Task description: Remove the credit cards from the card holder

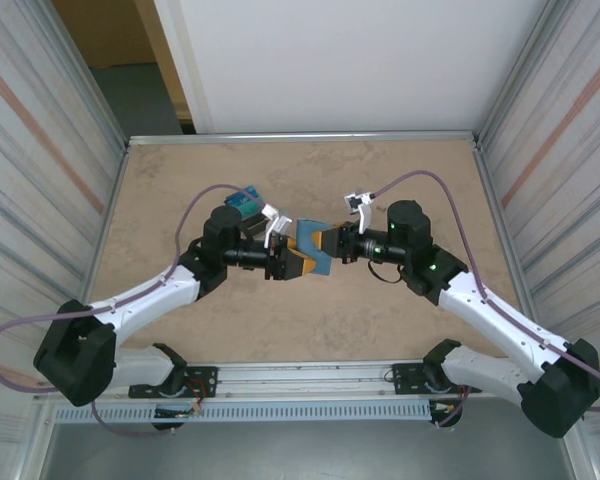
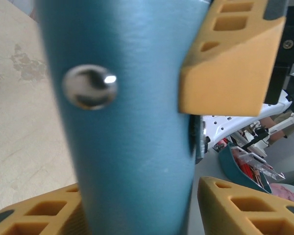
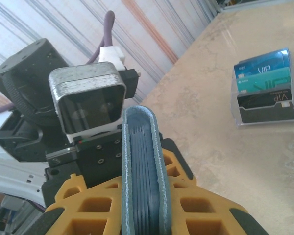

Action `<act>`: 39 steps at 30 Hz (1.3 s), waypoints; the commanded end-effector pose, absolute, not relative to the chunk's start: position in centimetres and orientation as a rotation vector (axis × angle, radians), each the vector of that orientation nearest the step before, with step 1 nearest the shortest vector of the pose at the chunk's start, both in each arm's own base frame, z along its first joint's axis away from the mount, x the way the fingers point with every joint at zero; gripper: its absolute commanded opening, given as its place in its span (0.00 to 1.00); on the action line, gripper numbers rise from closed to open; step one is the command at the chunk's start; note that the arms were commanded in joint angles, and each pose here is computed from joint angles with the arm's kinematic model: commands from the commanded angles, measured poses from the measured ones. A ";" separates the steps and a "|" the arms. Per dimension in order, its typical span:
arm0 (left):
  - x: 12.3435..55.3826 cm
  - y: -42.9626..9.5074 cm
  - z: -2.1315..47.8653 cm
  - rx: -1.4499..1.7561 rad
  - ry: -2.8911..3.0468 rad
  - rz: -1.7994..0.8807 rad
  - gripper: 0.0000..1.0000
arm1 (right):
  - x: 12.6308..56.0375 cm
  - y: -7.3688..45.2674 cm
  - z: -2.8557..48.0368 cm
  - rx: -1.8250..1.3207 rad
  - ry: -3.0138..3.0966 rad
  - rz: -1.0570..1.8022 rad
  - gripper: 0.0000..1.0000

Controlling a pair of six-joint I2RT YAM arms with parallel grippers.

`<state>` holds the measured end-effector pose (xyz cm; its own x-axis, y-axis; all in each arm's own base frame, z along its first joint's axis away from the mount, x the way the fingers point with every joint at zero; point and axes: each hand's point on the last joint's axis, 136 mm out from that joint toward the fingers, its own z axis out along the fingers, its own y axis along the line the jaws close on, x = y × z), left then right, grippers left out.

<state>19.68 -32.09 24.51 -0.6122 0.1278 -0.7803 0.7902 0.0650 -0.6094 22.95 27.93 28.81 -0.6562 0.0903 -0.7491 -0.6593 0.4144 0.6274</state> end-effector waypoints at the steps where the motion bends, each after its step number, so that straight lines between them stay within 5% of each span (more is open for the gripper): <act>1: 19.3 -32.0 24.7 0.939 1.778 -1.627 0.55 | 23.0 28.3 31.4 -0.506 1.855 1.351 0.00; 8: 19.1 -31.3 25.3 0.925 1.744 -1.675 0.55 | 23.2 27.8 31.0 -0.491 1.856 1.335 0.00; 18: 19.1 -31.0 26.1 0.931 1.723 -1.667 0.38 | 23.3 27.7 30.6 -0.476 1.863 1.350 0.01; 31: 19.7 -31.4 27.0 0.933 1.696 -1.678 0.43 | 23.7 28.6 30.1 -0.481 1.882 1.389 0.01; 37: 19.8 -31.5 26.7 0.928 1.713 -1.681 0.20 | 23.8 28.2 29.8 -0.462 1.897 1.360 0.06; 39: 19.9 -31.5 26.7 0.921 1.719 -1.672 0.12 | 24.0 28.1 29.4 -0.450 1.921 1.342 0.18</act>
